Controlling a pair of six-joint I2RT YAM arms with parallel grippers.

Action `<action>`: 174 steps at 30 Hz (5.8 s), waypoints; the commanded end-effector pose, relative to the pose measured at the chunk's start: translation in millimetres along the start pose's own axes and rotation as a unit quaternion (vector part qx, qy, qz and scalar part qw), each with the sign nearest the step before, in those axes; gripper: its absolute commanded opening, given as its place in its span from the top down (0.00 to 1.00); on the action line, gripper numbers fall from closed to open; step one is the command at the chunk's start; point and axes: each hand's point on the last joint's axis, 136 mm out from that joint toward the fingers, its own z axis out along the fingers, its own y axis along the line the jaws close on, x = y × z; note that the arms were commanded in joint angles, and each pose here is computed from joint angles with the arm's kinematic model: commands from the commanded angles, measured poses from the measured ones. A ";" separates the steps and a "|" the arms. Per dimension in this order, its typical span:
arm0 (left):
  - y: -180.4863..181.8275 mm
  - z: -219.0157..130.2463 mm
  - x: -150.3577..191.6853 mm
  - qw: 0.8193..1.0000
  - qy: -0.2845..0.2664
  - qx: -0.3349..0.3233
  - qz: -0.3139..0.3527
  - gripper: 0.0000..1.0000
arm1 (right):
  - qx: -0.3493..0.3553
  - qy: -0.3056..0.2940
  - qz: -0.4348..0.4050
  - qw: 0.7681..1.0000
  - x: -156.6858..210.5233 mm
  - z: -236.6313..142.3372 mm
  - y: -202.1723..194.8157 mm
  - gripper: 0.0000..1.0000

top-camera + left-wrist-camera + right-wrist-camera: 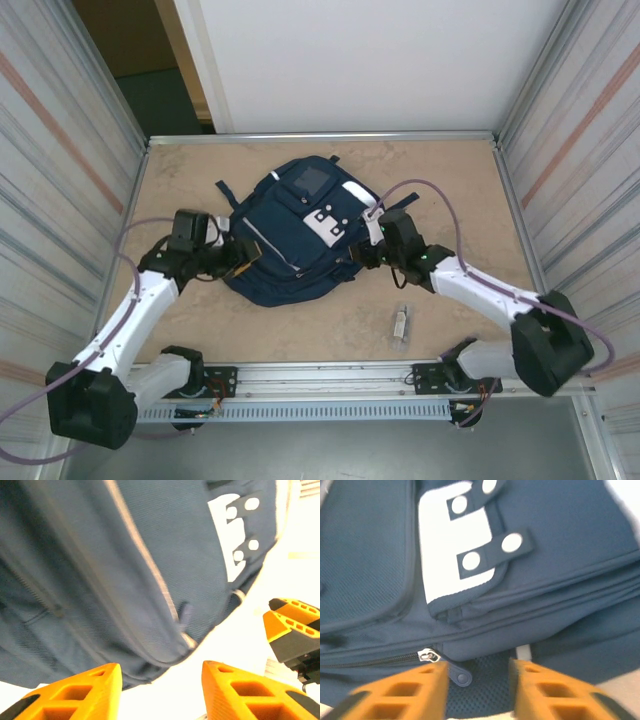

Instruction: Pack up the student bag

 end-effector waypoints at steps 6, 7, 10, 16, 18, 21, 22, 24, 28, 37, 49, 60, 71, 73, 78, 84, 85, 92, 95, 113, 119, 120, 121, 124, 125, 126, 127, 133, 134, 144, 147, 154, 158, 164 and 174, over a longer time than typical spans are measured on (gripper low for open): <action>2.1 13.1 -11.5 0.999 0.008 -0.052 0.007 0.45 | 0.145 -0.101 -0.014 0.984 -52.3 -63.6 -42.5 0.01; 2.6 18.4 -13.1 0.999 0.008 -0.054 0.003 0.44 | 0.155 -0.112 0.016 0.981 -54.4 -68.2 -48.6 0.01; 1.9 36.8 -19.8 0.999 0.006 -0.053 -0.010 0.42 | 0.152 -0.093 0.115 0.977 -47.1 -78.3 -55.8 0.01; 19.8 49.4 -29.2 0.994 -0.011 -0.108 -0.026 0.40 | -0.007 -0.026 0.074 0.997 -35.6 -63.4 -1.2 0.01; 24.9 54.7 -29.0 0.993 -0.012 -0.115 -0.030 0.39 | -0.032 -0.011 0.049 0.998 -27.3 -59.5 14.6 0.00; 30.5 62.3 -26.9 0.991 -0.005 -0.130 -0.031 0.39 | -0.056 -0.008 -0.006 0.998 -18.6 -52.2 34.1 0.04; 32.1 64.9 -26.6 0.990 -0.007 -0.136 -0.030 0.39 | -0.063 -0.003 -0.021 0.998 -15.9 -50.2 40.2 0.05; 34.3 71.7 -27.4 0.989 -0.008 -0.142 -0.032 0.39 | -0.078 0.010 -0.055 0.995 -11.0 -46.9 53.6 0.04; 32.6 76.4 -29.0 0.989 -0.009 -0.147 -0.034 0.39 | -0.117 0.029 -0.087 0.989 -1.1 -35.6 73.5 0.04; 52.2 80.0 -25.1 0.981 -0.028 -0.185 -0.050 0.37 | -0.202 0.074 -0.137 0.967 5.9 -8.7 110.7 0.08; 83.6 75.0 -30.5 0.956 -0.040 -0.280 -0.078 0.38 | -0.198 0.104 -0.162 0.961 24.1 6.9 117.0 0.13; 29.4 71.1 -44.8 0.983 -0.054 -0.166 -0.065 0.95 | -0.198 0.127 -0.188 0.954 45.3 13.9 111.2 0.18; -5.4 50.3 -19.0 0.994 0.005 -0.090 -0.056 1.00 | -0.243 0.159 -0.199 0.936 55.2 40.1 121.2 0.17; -8.4 50.7 -16.6 0.995 0.008 -0.080 -0.060 1.00 | -0.227 0.151 -0.190 0.943 50.9 44.9 118.1 0.21; -7.9 53.6 -10.8 0.995 0.017 -0.068 -0.067 1.00 | -0.238 0.105 -0.177 0.949 36.3 39.5 125.6 0.35; -3.1 57.6 -10.0 0.995 0.012 -0.069 -0.074 1.00 | -0.255 0.086 -0.181 0.946 31.5 31.5 141.0 0.60; -1.2 58.4 -10.3 0.994 0.009 -0.071 -0.077 1.00 | -0.255 0.089 -0.182 0.946 33.0 31.9 142.9 0.63; 4.4 63.8 -7.0 0.992 0.004 -0.070 -0.101 1.00 | -0.243 0.094 -0.172 0.950 40.3 34.0 158.8 0.93; 8.1 64.4 -7.4 0.991 -0.011 -0.064 -0.121 1.00 | -0.241 0.111 -0.138 0.954 40.1 26.2 162.6 1.00; 9.5 60.9 2.8 0.990 -0.021 -0.056 -0.124 1.00 | -0.123 0.129 -0.068 0.982 53.6 14.0 134.5 0.49; 7.5 62.7 6.0 0.991 -0.016 -0.050 -0.125 1.00 | -0.104 0.130 -0.051 0.985 67.0 24.5 137.2 0.44; 7.5 62.5 6.6 0.991 -0.018 -0.050 -0.126 1.00 | -0.100 0.132 -0.042 0.985 68.2 29.1 139.2 0.45; 7.9 62.9 7.6 0.990 -0.020 -0.050 -0.127 1.00 | -0.093 0.131 -0.037 0.986 67.1 33.3 141.7 0.46; 6.0 64.3 9.1 0.991 -0.017 -0.045 -0.128 1.00 | -0.041 0.118 -0.026 0.992 64.1 45.5 142.9 0.59; 4.7 64.2 9.5 0.991 -0.014 -0.044 -0.126 1.00 | -0.028 0.114 -0.020 0.993 63.1 49.2 143.1 0.66; 4.0 64.2 9.9 0.991 -0.013 -0.044 -0.125 1.00 | -0.024 0.111 -0.012 0.993 61.5 52.6 145.9 0.71; 4.8 64.3 10.4 0.991 -0.014 -0.046 -0.125 1.00 | -0.020 0.109 -0.007 0.994 59.2 54.3 149.0 0.77; 5.4 64.8 10.9 0.991 -0.017 -0.048 -0.127 1.00 | -0.041 0.112 0.005 0.993 47.3 41.4 174.1 0.99; 6.9 65.4 11.4 0.990 -0.018 -0.049 -0.127 1.00 | -0.055 0.120 0.019 0.991 46.5 38.5 179.6 1.00; 19.0 74.9 21.9 0.987 -0.032 -0.058 -0.146 1.00 | -0.160 0.269 0.185 0.932 52.6 32.9 239.6 0.97; 17.5 78.2 24.1 0.987 -0.033 -0.058 -0.144 1.00 | -0.169 0.242 0.241 0.924 44.6 47.6 252.6 0.91; 18.8 82.8 31.3 0.988 -0.029 -0.061 -0.136 1.00 | -0.154 0.132 0.235 0.951 19.6 37.8 255.6 0.58; 24.2 77.8 34.2 0.989 -0.034 -0.064 -0.130 1.00 | -0.149 0.122 0.128 0.973 31.0 12.7 227.7 0.51; 25.9 71.4 34.3 0.992 -0.033 -0.071 -0.094 1.00 | -0.197 0.122 -0.096 0.968 43.5 -36.6 194.7 0.48; 10.1 75.6 44.8 0.997 0.019 -0.048 -0.050 0.98 | -0.215 0.059 -0.414 0.883 57.6 -20.4 150.0 0.43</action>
